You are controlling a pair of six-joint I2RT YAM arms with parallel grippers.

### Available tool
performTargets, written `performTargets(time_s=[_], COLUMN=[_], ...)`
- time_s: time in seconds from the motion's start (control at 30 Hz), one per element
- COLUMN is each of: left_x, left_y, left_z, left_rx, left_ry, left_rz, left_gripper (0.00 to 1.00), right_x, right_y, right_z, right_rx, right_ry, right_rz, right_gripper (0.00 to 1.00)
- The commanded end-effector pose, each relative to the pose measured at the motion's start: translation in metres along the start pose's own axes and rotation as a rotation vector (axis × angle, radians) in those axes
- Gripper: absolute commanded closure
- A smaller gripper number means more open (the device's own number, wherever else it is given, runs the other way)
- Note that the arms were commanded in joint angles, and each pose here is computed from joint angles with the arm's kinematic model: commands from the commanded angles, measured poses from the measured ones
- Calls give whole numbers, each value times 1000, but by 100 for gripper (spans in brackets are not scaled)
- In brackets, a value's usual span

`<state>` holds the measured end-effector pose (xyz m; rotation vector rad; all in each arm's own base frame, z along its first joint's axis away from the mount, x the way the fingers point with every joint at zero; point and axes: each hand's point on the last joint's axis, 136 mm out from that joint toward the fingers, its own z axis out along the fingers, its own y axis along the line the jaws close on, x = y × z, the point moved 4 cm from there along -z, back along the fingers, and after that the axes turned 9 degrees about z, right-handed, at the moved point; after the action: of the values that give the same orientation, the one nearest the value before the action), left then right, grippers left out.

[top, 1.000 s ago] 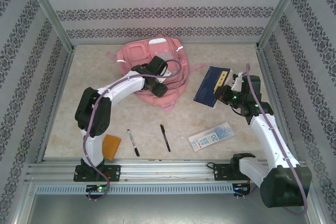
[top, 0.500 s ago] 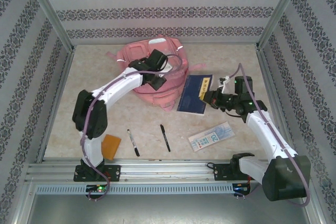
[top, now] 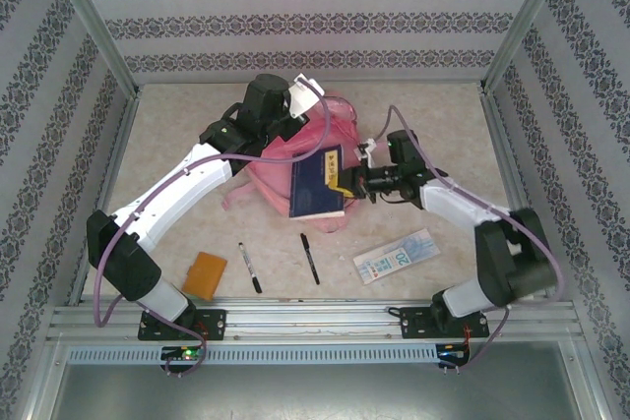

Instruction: Pack the student bag

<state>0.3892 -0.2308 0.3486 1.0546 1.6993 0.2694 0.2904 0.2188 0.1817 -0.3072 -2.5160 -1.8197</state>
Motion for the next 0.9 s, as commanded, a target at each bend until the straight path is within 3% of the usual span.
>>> performTargets(time_s=[0.0,0.2,0.57,0.87], left_x=[-38,-41,-42,-38], left_y=[21,10,9,5], left_z=[-19,-24,-30,-29], left_rx=[-60,-3,-4,4], left_ry=[-198,-266,-309,-305], left_rz=[-15,-19,-66,-62], left_gripper=[100,100,100,100], right_x=[-25,-68,-138,-145], right_y=[29,20,-6,9], right_z=[15,45,69,105], right_rx=[-109,-137,-109,-138], right_ry=[-37,-89,-412,-284], right_rz=[-84,-31,58,14], right_gripper=[100,100,100,99])
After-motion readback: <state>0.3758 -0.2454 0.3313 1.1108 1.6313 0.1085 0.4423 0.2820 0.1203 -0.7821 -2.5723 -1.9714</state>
